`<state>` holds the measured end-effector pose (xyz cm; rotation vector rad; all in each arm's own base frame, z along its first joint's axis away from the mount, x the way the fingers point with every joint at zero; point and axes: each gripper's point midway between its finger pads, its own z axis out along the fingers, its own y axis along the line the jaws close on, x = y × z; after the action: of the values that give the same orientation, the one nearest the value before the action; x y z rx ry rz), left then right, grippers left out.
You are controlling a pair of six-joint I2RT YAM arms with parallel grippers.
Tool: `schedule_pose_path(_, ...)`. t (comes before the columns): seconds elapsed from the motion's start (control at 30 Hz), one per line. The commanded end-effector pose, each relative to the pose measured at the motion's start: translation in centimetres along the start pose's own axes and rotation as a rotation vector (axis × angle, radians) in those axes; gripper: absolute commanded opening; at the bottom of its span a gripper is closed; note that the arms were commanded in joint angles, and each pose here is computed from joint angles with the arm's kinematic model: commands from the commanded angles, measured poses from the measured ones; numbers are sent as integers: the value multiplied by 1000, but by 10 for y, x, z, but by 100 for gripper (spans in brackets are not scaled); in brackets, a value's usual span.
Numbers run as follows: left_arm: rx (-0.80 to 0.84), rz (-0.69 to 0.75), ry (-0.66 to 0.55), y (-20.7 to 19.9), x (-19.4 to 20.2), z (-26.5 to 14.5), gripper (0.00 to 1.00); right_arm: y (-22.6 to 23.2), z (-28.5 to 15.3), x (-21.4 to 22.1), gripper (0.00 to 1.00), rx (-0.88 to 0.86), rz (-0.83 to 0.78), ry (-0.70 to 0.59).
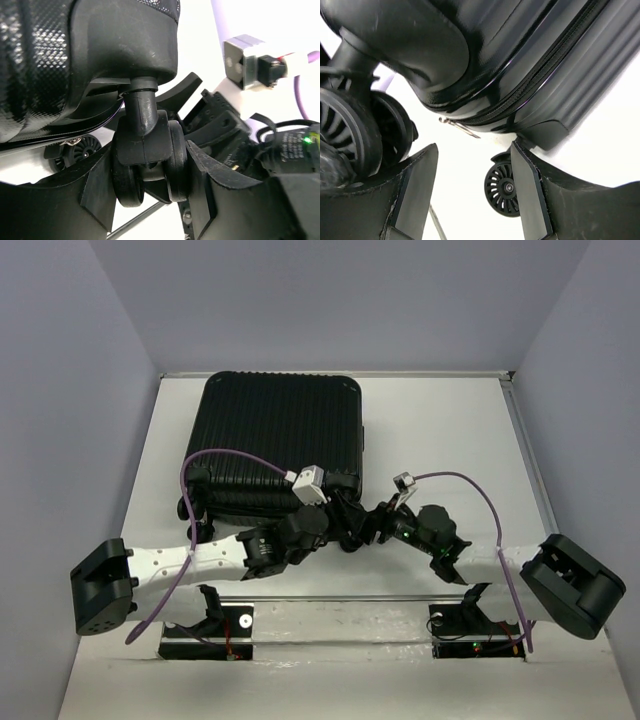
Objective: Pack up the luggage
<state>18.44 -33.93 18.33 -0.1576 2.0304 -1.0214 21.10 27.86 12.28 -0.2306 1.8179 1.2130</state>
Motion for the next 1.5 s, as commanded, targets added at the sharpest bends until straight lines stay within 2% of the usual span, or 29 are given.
schedule_pose_path(0.0,180,-138,-76,-45,-27,-12,6,17,12,-4,66,-74,-50,27)
schedule_pose_path(0.27,251,-211,-71,-55,-29,-22,6,27,30,-5,68,-132,-43,38)
schedule_pose_path(0.33,265,-227,-55,-58,-26,-22,6,33,33,-12,71,-162,-40,3)
schedule_pose_path(0.5,297,-256,-32,-65,-18,-21,6,50,39,-25,71,-246,10,-53)
schedule_pose_path(0.7,329,-272,-36,-76,-20,-28,6,63,33,-29,71,-303,37,-85)
schedule_pose_path(1.0,424,-334,5,-90,-25,-52,6,76,31,-18,68,-394,54,-15)
schedule_pose_path(1.27,509,-392,33,-102,-29,-68,6,79,20,-19,69,-434,78,-70)
schedule_pose_path(1.3,524,-400,32,-104,-31,-70,6,87,18,-28,69,-474,82,-108)
schedule_pose_path(1.47,579,-432,44,-108,-31,-78,6,103,18,-34,69,-539,91,-116)
